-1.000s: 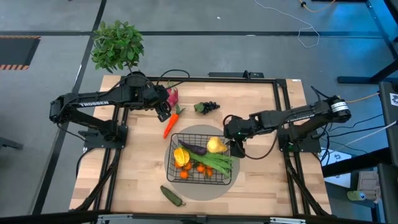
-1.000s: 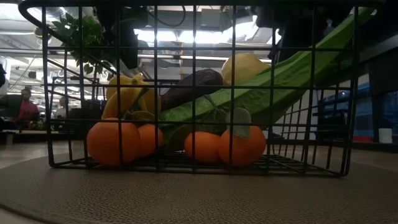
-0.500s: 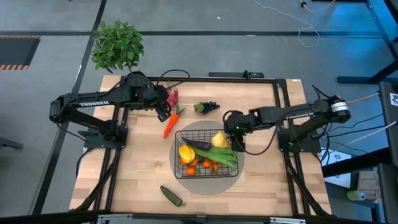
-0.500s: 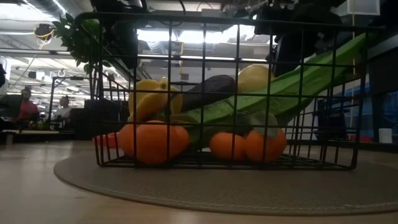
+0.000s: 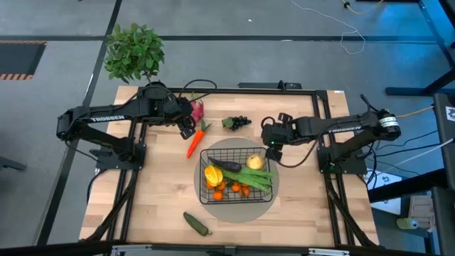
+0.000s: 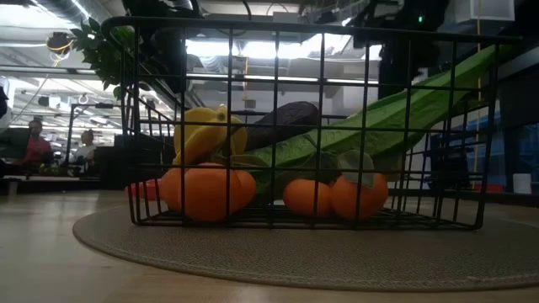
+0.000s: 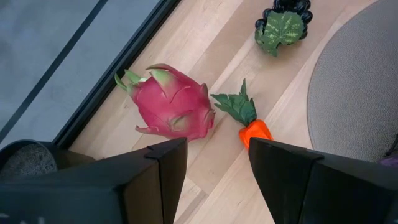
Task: Build produce basket
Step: Adjust the black basket
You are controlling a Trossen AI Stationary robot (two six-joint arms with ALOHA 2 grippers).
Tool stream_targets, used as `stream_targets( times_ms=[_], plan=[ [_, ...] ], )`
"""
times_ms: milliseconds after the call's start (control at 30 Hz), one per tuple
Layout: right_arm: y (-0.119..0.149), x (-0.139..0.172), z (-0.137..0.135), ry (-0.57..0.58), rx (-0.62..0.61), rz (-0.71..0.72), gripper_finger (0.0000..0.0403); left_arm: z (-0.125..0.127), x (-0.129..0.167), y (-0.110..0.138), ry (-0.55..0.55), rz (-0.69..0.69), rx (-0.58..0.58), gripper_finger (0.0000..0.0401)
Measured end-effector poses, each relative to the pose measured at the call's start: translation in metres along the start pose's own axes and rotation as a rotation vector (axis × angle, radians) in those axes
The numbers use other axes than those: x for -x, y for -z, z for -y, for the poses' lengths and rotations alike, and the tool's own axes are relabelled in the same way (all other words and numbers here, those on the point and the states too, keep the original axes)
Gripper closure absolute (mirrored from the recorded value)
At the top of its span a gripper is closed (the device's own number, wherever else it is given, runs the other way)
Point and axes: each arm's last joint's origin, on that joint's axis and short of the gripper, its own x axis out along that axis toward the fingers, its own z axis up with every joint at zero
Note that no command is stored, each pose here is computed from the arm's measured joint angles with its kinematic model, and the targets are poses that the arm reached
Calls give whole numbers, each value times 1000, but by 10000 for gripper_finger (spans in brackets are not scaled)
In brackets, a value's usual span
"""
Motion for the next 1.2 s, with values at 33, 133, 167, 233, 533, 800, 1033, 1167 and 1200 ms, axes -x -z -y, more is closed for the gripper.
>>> stream_targets(
  times_ms=[33,133,167,233,533,800,1033,1167,1200],
  plan=[
    [1,-3,0,11,-6,3,248,0,0,0,0,0,0,239],
    [4,-11,-2,-9,9,8,248,0,0,0,0,0,1,239],
    [5,-13,-3,-26,23,10,248,0,0,0,0,0,1,239],
    [4,-15,-6,-73,26,19,248,0,0,0,0,0,3,239],
    [3,-16,-9,-163,19,27,248,0,0,0,0,0,3,239],
    [2,-16,-7,-108,56,42,248,0,0,0,0,0,3,239],
    [-10,-17,-6,-276,80,131,248,0,0,0,0,0,3,239],
    [-16,-16,4,-143,147,174,248,0,0,0,0,1,3,239],
    [-20,-15,8,-128,162,198,248,0,0,0,0,1,3,239]
  ],
)
